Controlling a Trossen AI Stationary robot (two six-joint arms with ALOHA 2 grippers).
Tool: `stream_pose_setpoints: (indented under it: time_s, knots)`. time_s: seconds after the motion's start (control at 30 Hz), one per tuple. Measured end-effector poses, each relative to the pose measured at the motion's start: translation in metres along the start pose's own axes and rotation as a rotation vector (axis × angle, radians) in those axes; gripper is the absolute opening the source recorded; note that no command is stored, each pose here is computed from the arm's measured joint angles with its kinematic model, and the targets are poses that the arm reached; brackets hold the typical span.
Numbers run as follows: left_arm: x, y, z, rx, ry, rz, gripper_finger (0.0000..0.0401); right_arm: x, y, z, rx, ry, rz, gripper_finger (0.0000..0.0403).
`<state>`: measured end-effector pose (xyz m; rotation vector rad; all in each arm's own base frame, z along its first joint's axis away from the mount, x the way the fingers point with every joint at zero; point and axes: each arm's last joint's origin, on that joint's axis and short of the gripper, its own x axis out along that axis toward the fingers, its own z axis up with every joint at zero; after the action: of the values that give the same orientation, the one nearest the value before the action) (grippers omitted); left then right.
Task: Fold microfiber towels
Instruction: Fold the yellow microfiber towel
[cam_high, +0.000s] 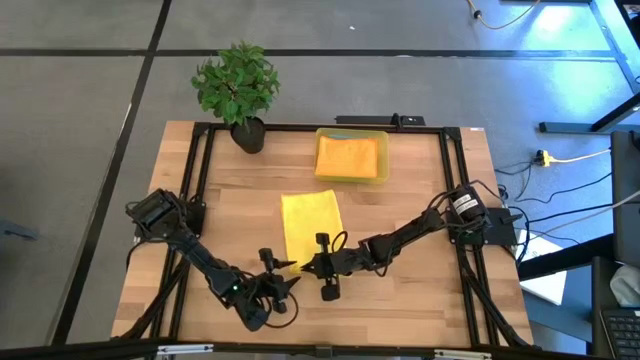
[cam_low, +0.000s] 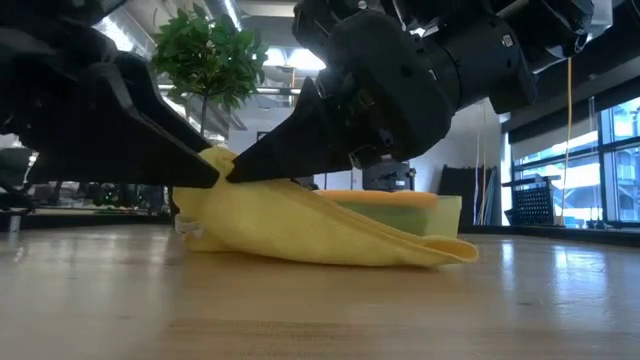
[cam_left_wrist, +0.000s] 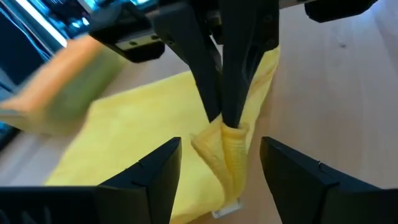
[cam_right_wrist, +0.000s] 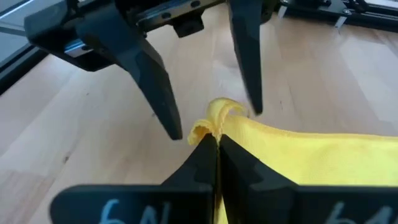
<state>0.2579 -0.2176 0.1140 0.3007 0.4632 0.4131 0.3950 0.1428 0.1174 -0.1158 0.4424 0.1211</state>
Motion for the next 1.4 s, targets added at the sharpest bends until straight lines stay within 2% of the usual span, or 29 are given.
stream_pose_setpoints:
  time_s: [0.17, 0.53, 1.07, 1.4]
  knots:
    - [0.002, 0.001, 0.000, -0.043, 0.017, -0.018, 0.0212, 0.001, -0.002, 0.000, 0.008, 0.001, -0.004, 0.0012]
    - [0.031, 0.004, -0.013, -0.105, 0.072, 0.045, 0.0212, 0.001, -0.002, 0.000, 0.008, -0.002, -0.003, 0.0012]
    - [-0.003, -0.008, -0.018, -0.026, -0.078, 0.139, 0.0211, 0.001, -0.002, -0.001, 0.006, 0.012, -0.004, 0.0012]
    - [0.017, 0.000, -0.016, -0.047, 0.013, 0.100, 0.0211, 0.001, -0.002, -0.001, 0.002, 0.012, -0.002, 0.0012]
